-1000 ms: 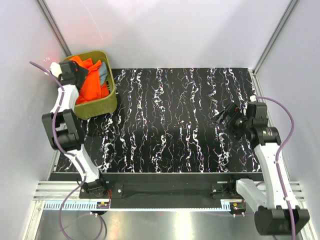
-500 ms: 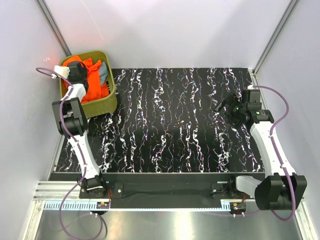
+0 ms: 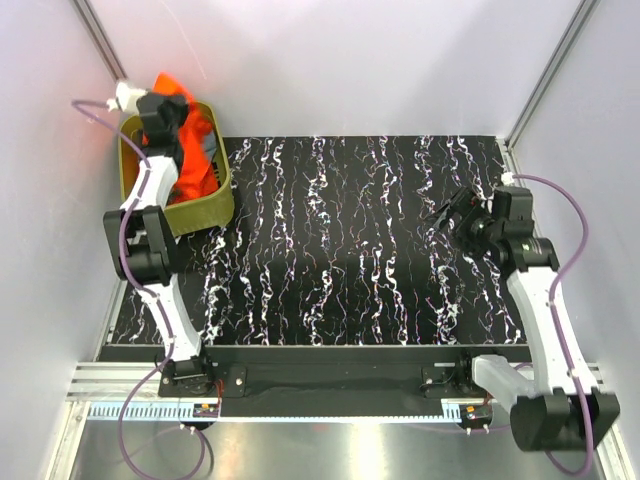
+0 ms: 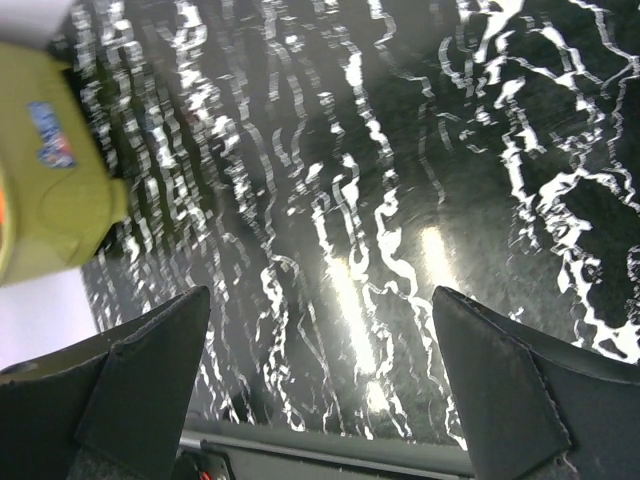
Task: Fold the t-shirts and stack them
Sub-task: Grab the tshirt from the pile, then move the tshirt to the center of the board
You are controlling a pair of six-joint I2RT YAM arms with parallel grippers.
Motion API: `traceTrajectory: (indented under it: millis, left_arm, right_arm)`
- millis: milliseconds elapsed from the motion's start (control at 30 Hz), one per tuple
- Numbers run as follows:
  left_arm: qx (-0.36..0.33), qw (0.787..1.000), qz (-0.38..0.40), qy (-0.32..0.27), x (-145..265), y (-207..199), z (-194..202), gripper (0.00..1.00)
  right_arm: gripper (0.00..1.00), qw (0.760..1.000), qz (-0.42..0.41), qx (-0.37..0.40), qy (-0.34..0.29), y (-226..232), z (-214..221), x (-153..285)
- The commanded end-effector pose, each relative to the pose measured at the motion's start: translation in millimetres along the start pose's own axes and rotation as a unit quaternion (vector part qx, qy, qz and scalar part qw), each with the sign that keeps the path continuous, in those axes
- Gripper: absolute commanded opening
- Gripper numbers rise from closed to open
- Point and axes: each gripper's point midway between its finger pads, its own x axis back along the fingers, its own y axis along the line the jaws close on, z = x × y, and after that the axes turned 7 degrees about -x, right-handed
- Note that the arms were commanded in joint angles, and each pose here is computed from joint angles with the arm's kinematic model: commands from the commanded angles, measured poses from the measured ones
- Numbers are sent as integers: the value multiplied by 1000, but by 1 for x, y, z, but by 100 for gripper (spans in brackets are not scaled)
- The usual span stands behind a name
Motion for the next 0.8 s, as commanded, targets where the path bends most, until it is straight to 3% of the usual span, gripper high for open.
traceTrajectory:
  millis: [0,200,300,333,400,467,533,567,600,633,767]
  left_arm:
    - [-13,969,236,-73,94,-178,-90,0]
    - [-46,934,344,-78,219,-279,-120,0]
    - [-78,912,402,-34,286,-319,-98,0]
    - [-80,903,421,0,306,-327,-71,0]
    - [-76,895,438,40,340,-325,-53,0]
    - [-75,896,423,113,351,-300,4,1]
    - [-82,887,412,190,377,-269,57,15]
    - [-93,879,411,223,389,-258,77,29]
    - [-121,873,400,252,397,-234,101,79]
    - [-137,865,389,287,409,-220,123,96]
    - [-235,836,271,414,435,-112,189,99]
  right_arm:
    - [100,999,-43,30,7,12,19,25]
    - [100,998,-54,23,24,12,43,36]
    - [100,998,-53,15,33,8,51,36]
    - [100,998,-55,15,39,8,54,36]
    - [100,997,-58,15,41,9,56,38]
    - [100,997,-58,20,41,10,57,41]
    - [100,997,-54,24,43,8,58,43]
    - [100,997,-55,25,48,8,60,43]
    - [100,997,-53,27,56,7,62,42]
    - [100,996,-55,28,67,7,66,42]
    - [100,993,-49,31,106,-1,82,35]
